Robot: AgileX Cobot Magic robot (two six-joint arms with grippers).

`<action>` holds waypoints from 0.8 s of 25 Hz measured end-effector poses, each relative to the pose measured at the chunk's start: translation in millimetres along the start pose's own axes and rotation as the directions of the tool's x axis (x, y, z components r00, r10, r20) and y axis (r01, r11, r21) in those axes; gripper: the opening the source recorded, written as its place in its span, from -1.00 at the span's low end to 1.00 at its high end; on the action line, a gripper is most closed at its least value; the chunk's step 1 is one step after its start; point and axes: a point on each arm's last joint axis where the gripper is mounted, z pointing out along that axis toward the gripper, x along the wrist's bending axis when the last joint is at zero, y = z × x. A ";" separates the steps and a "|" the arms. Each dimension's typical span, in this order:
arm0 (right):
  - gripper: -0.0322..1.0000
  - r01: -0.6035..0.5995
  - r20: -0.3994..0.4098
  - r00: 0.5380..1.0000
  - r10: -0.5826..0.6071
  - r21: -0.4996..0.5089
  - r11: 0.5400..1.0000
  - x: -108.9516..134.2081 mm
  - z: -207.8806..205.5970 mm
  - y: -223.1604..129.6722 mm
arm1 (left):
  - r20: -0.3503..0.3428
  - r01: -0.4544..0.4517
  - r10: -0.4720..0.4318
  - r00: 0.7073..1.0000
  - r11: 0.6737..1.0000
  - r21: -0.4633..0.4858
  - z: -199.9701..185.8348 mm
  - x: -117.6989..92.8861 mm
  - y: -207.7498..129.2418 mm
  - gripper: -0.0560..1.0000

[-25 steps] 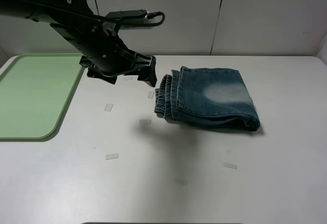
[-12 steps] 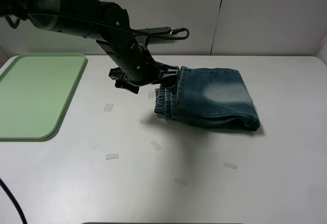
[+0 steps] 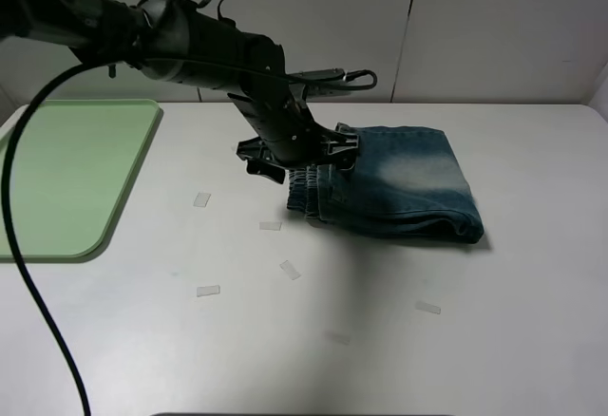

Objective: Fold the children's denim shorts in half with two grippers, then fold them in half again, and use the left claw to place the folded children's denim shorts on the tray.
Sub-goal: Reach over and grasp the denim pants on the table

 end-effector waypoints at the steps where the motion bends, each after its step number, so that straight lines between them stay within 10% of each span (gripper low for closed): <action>1: 0.41 0.000 0.000 1.000 0.000 0.000 1.000 0.0 0.0 0.0 | -0.002 0.003 -0.003 1.000 1.000 0.007 2.8 -0.8 0.5 0.98; 20: 0.41 0.000 0.000 1.000 0.000 0.000 1.000 0.0 0.0 0.0 | -0.028 0.025 -0.023 0.999 0.998 0.053 32.4 3.4 -8.4 0.98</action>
